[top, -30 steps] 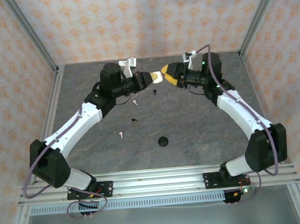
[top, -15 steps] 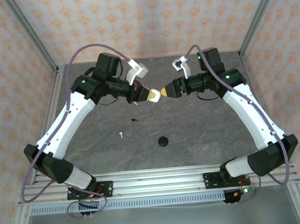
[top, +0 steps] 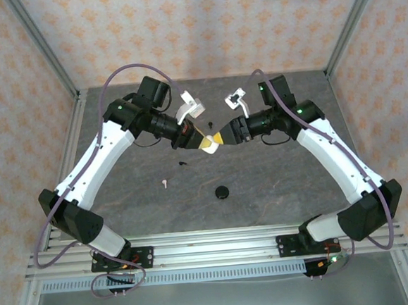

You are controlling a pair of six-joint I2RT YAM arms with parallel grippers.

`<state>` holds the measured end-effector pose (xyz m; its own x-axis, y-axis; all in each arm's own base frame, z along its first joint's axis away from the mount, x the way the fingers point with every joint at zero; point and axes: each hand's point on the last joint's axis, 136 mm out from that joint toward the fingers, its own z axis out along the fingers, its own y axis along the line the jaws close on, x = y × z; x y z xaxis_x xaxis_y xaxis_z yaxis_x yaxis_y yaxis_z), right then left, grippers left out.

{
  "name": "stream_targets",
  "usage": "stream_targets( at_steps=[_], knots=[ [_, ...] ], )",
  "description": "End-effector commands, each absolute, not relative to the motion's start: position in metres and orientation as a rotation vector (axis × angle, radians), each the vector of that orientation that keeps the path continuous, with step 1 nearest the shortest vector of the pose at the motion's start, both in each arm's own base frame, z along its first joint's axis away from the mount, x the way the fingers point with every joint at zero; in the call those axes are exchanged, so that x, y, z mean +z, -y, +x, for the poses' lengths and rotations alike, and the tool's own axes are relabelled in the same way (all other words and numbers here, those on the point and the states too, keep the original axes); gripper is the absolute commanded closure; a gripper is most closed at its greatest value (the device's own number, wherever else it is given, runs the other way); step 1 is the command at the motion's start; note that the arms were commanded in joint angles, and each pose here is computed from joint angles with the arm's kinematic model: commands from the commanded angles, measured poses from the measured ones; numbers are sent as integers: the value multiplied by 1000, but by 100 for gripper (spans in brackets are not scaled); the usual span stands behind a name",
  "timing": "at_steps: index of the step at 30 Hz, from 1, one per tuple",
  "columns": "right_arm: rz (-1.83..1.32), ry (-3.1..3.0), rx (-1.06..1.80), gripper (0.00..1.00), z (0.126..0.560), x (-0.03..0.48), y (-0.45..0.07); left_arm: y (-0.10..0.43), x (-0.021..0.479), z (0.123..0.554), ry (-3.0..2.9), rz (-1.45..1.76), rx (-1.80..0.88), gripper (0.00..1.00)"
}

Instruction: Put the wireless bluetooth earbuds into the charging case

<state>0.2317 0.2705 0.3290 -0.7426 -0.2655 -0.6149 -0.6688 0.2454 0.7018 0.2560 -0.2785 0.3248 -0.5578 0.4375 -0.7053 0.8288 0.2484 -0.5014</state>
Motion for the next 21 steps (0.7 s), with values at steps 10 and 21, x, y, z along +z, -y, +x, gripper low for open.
stream_targets(
  at_steps=[10,21],
  knots=[
    [-933,-2082,1591,56,213,333,-277,274,347,245,-2047,1132,-1301,98],
    [-885,-2071,1647,86,222,336,-290,267,347,252,-2057,1099,-1268,80]
  ],
)
